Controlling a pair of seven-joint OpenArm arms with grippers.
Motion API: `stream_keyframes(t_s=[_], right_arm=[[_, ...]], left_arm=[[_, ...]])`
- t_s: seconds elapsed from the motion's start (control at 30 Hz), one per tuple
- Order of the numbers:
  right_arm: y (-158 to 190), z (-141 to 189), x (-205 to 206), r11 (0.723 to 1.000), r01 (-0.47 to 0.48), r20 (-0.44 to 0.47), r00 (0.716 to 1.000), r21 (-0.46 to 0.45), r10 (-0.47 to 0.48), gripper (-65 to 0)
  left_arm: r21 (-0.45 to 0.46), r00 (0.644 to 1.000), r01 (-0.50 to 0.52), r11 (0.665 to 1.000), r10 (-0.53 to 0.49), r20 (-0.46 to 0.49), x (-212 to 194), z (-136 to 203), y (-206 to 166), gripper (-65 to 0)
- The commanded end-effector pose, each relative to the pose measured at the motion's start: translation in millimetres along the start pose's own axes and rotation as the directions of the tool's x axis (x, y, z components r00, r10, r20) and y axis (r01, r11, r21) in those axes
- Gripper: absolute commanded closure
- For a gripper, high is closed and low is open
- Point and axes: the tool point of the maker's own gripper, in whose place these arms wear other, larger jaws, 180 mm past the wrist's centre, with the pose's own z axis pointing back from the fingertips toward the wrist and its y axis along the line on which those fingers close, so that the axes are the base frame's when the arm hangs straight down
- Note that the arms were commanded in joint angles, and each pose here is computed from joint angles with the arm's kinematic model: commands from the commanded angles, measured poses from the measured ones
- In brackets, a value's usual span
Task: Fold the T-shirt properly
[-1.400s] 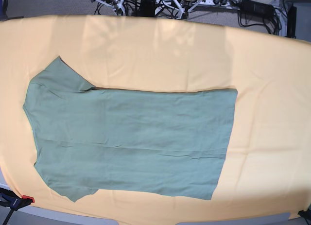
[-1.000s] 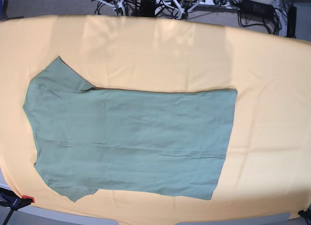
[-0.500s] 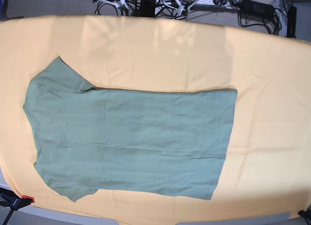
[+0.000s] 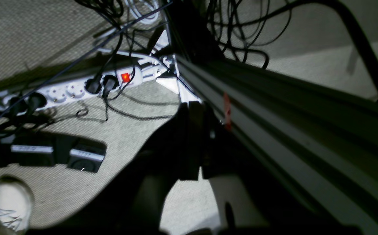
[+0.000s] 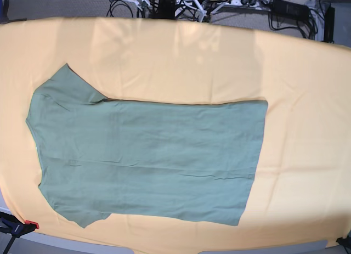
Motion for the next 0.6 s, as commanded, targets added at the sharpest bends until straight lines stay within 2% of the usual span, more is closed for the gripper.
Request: stream_keyframes(t_s=[0.0, 0.17, 0.3, 0.43, 0.57], right_arm=[[1.7, 0.4, 0.9, 1.000, -0.001, 0.008, 1.000, 0.005, 0.001, 0.0], [-2.4, 1.5, -9.3, 1.000, -0.004, -0.052, 0.999, -0.002, 0.004, 0.0], [-3.1, 7.0, -20.4, 0.999, -0.017, -0.093, 0.995, 0.033, 0.020, 0.0], [-0.8, 24.2, -30.5, 0.998, -0.050, -0.049, 0.997, 0.040, 0.052, 0.0], [-4.9, 53.0, -31.2, 0.996, -0.081, 0.032, 0.996, -0.027, 0.082, 0.0]], left_arm=[[-0.026, 1.000, -0.005, 1.000, 0.005, 0.012, 2.6, -0.3, -10.2, 0.0], [-0.028, 0.999, -0.005, 1.000, 0.004, -0.044, -13.4, 2.0, -13.4, 0.0], [-0.027, 0.994, -0.006, 1.000, 0.003, -0.111, -37.0, 6.8, -12.9, 0.0], [-0.028, 0.988, -0.025, 0.999, 0.021, -0.151, -52.1, 17.5, -9.6, 0.0], [-0.025, 0.991, -0.029, 0.999, 0.026, -0.132, -46.5, 32.7, -1.2, 0.0]])
